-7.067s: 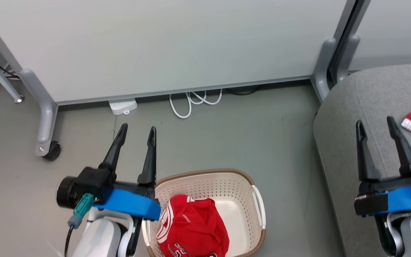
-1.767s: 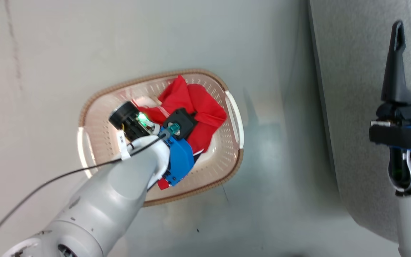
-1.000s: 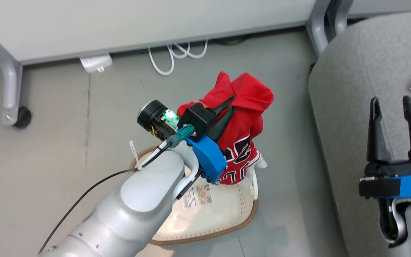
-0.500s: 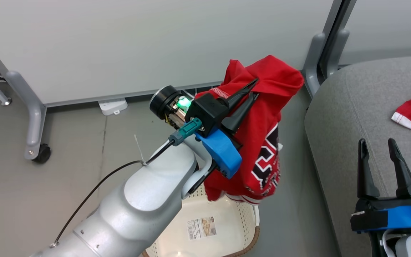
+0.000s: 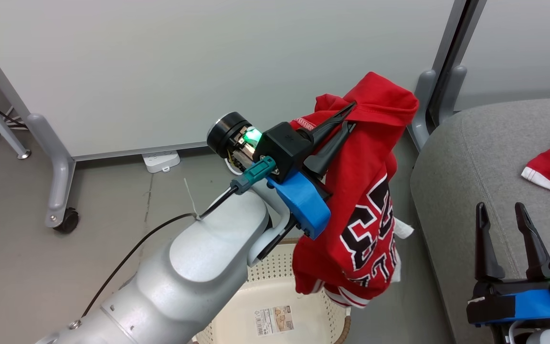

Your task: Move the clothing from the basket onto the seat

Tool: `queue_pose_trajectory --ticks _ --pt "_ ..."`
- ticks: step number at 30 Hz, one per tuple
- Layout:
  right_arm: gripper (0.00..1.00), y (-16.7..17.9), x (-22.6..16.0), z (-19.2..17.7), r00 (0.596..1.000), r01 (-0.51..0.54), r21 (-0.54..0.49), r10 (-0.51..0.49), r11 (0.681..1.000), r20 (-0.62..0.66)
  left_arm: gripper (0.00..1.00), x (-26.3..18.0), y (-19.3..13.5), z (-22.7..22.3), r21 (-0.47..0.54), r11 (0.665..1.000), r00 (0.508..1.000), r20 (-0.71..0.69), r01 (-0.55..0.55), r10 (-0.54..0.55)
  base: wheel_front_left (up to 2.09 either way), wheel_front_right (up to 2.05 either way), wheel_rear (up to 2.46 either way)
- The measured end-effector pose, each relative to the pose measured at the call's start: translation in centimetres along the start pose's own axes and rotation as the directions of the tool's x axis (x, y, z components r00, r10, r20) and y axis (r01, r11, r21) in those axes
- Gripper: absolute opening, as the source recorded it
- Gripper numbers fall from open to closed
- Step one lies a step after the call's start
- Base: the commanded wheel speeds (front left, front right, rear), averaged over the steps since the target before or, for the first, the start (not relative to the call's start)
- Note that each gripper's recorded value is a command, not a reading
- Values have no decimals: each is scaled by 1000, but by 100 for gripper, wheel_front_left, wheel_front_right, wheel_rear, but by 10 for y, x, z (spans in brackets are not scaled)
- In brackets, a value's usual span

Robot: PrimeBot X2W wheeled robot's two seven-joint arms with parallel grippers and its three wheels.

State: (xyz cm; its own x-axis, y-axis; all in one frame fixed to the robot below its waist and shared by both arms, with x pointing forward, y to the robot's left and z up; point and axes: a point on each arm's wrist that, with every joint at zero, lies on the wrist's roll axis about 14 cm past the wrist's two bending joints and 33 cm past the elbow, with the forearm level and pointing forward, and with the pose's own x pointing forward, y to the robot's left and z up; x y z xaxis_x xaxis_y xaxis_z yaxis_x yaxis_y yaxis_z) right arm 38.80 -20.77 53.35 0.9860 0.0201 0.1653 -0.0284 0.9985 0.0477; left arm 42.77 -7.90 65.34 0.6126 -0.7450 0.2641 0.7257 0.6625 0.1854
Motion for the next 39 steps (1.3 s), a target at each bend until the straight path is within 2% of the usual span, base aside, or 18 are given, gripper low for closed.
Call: queue_pose_trajectory --ticks 10,21,32,39 --pt "100 16 4 -4 999 -51 4 51 999 -9 0 -1 6 -12 -8 1000 1000 -24 -19 19 0 0 0" --pt "100 56 9 -8 985 -170 28 170 985 -12 0 2 12 -31 -19 999 998 -60 -28 27 0 0 0" --pt "100 124 -4 -9 935 -353 96 355 931 -6 0 3 12 -35 -20 999 998 -66 -24 23 0 0 0" --pt "100 154 -6 -13 899 -434 123 438 893 -12 0 3 13 -37 -22 999 997 -71 -26 24 0 0 0"
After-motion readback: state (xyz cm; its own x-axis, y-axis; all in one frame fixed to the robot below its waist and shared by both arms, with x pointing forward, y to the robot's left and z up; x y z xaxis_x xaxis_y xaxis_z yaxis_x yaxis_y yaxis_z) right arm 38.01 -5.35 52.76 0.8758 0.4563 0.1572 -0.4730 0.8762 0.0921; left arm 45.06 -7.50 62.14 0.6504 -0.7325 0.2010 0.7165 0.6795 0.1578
